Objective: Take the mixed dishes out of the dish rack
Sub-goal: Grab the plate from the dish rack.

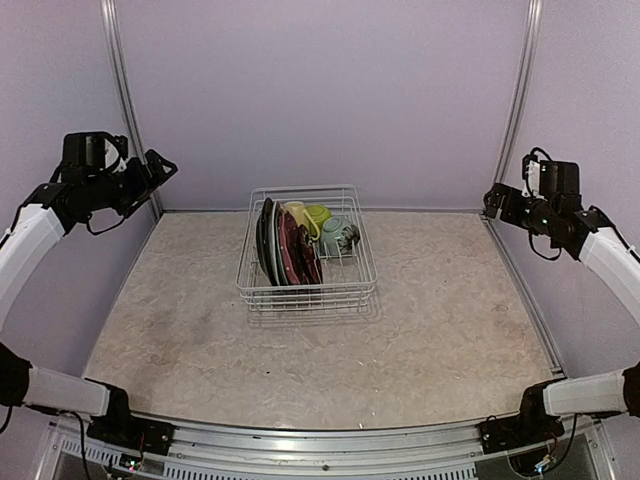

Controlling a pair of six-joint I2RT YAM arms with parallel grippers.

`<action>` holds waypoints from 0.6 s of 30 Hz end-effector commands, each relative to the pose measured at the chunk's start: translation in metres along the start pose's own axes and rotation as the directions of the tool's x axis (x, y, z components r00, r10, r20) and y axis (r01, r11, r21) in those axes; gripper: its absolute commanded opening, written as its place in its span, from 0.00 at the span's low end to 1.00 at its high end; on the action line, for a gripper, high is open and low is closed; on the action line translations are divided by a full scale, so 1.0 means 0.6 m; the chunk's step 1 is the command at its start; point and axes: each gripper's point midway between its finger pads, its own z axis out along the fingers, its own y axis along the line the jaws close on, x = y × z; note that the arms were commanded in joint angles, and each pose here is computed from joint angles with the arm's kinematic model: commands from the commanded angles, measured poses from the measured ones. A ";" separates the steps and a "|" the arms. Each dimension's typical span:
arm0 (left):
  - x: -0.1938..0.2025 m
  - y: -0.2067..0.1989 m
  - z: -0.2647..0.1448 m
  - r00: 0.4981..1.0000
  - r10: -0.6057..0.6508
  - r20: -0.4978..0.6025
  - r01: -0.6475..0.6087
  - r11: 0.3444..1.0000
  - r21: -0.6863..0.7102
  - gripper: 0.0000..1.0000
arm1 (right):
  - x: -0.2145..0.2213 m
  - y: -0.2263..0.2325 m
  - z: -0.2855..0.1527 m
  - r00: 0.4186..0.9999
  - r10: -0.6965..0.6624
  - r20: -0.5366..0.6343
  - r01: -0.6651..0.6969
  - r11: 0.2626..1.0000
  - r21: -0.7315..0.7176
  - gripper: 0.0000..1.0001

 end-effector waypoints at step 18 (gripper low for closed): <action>0.202 -0.151 0.095 0.898 0.181 -0.401 -0.150 0.983 0.107 0.93 | 0.128 0.021 0.034 0.973 0.012 -0.232 -0.058 0.980 -0.191 1.00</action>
